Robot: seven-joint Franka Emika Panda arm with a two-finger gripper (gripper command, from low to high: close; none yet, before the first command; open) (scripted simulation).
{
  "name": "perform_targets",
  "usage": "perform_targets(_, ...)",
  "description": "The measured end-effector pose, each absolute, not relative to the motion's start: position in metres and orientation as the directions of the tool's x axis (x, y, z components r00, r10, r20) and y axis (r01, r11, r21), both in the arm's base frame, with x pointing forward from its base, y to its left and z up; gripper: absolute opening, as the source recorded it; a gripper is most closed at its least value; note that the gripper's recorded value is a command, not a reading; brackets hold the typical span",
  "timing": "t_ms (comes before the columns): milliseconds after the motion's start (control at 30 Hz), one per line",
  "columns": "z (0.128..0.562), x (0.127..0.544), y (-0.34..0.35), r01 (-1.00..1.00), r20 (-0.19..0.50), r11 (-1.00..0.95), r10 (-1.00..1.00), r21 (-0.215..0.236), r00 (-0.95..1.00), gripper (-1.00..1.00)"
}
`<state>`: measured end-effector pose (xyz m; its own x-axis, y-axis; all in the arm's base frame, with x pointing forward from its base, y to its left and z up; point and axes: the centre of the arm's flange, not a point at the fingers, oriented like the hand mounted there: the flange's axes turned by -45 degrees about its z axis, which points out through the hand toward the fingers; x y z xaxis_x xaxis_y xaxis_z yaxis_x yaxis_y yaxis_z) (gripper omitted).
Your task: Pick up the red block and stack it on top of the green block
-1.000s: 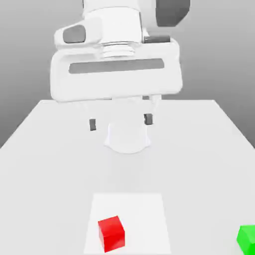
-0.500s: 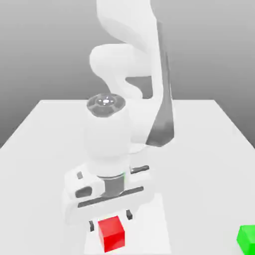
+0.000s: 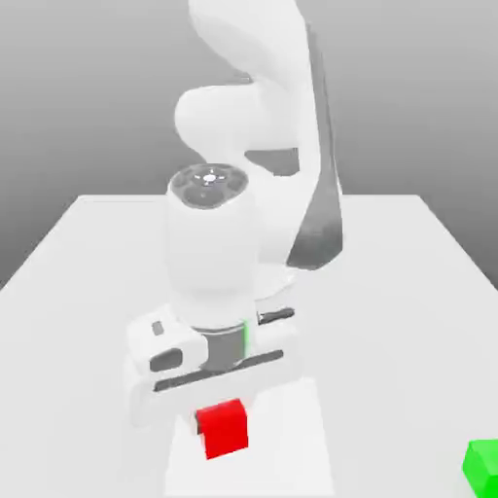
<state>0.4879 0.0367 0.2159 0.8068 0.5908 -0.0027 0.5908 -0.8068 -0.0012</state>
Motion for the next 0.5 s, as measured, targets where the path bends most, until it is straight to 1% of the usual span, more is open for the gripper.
perform_targets(100, 0.224, 0.495, 0.111, 0.767, -0.004, -0.642, 0.767, -0.002, 0.642, -1.0)
perform_targets(200, 0.232, 0.49, 0.186, 0.895, -0.003, -0.446, 0.895, -0.004, 0.446, -1.0)
perform_targets(267, 0.223, 0.484, 0.236, 0.953, -0.003, -0.302, 0.953, -0.003, 0.302, -1.0)
perform_targets(300, 0.209, 0.481, 0.261, 0.974, -0.003, -0.227, 0.974, -0.002, 0.227, -1.0)
perform_targets(333, 0.193, 0.478, 0.278, 0.985, -0.002, -0.174, 0.985, -0.002, 0.174, 1.0)
perform_targets(500, 0.193, 0.478, 0.278, 0.985, -0.002, -0.174, 0.985, -0.002, 0.174, 1.0)
